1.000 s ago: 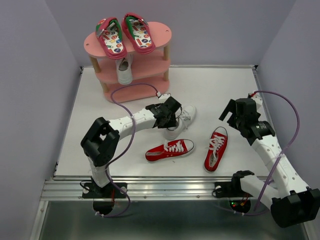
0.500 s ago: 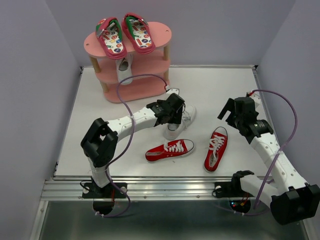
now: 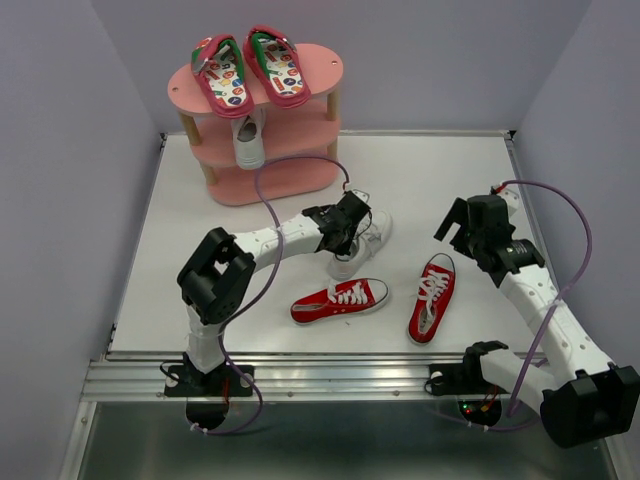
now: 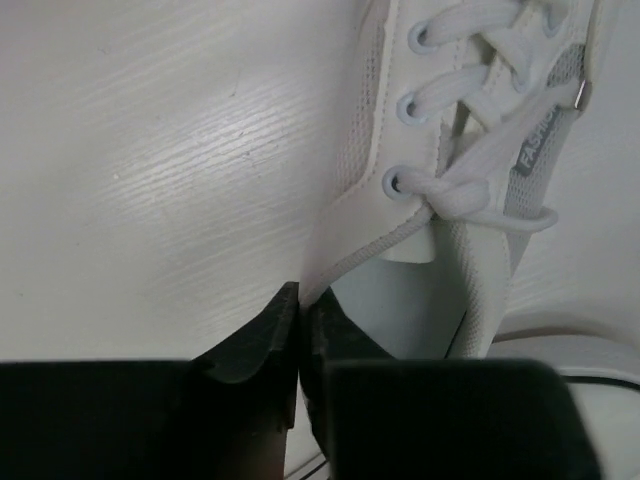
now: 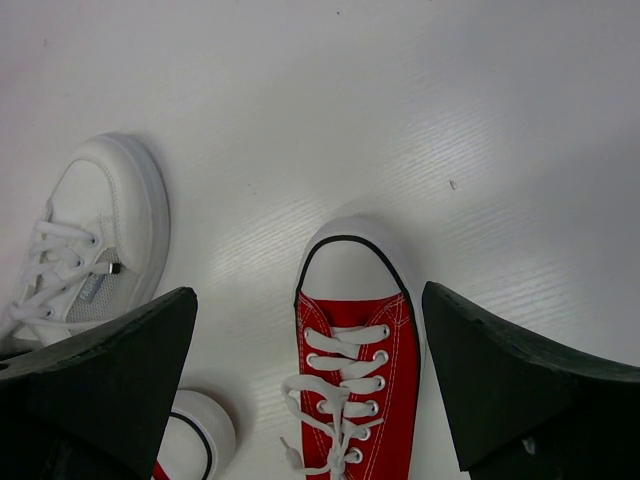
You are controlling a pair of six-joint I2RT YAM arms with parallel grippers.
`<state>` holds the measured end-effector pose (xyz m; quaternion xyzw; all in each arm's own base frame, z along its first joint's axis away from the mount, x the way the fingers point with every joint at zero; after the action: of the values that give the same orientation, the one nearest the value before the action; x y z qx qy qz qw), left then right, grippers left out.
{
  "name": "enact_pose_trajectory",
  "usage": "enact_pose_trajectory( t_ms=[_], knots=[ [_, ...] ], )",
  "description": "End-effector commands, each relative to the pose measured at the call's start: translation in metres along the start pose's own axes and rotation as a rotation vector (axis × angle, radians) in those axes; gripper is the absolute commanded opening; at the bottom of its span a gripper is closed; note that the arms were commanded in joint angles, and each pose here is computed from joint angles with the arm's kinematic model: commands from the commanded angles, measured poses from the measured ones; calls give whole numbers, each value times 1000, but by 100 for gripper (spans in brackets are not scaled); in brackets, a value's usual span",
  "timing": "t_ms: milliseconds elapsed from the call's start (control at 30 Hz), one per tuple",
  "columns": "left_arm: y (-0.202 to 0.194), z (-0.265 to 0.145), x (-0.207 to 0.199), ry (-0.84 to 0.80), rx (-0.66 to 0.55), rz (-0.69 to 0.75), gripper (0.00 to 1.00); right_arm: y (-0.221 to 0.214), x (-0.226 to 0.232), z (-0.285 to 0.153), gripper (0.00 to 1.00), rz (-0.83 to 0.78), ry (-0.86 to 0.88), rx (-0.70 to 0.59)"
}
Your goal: Place and organize the shoes onto the shoe shelf
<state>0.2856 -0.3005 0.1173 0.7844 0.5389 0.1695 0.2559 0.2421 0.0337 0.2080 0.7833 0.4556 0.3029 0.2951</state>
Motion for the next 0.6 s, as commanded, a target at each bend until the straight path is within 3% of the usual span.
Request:
enact_pose_trajectory(
  t_ms=[0,33,333,567],
  knots=[
    [7,-4,1,-5,-13,19,10,6,4,3,100,5,17,-31],
    [14,-10,1,-1,-29,14,0,6,4,3,100,2,16,-32],
    [101,-112,22,-10,-284,-147,0,-7,11,11,100,2,76,24],
    [137,-151,67,33,-409,-380,0,-28,28,28,100,16,190,120]
  ],
)
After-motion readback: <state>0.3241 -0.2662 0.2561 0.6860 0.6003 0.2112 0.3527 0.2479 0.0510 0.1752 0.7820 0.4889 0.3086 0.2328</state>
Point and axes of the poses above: each gripper's point midway between its finger pads, its own z axis out along the fingers, its own x axis along the line the jaws close on, y = z × x, the point moved 6 cm from there along -z, back along the fingers, and after that the axes turned 2 degrees about -z, right-handed, at the moved point
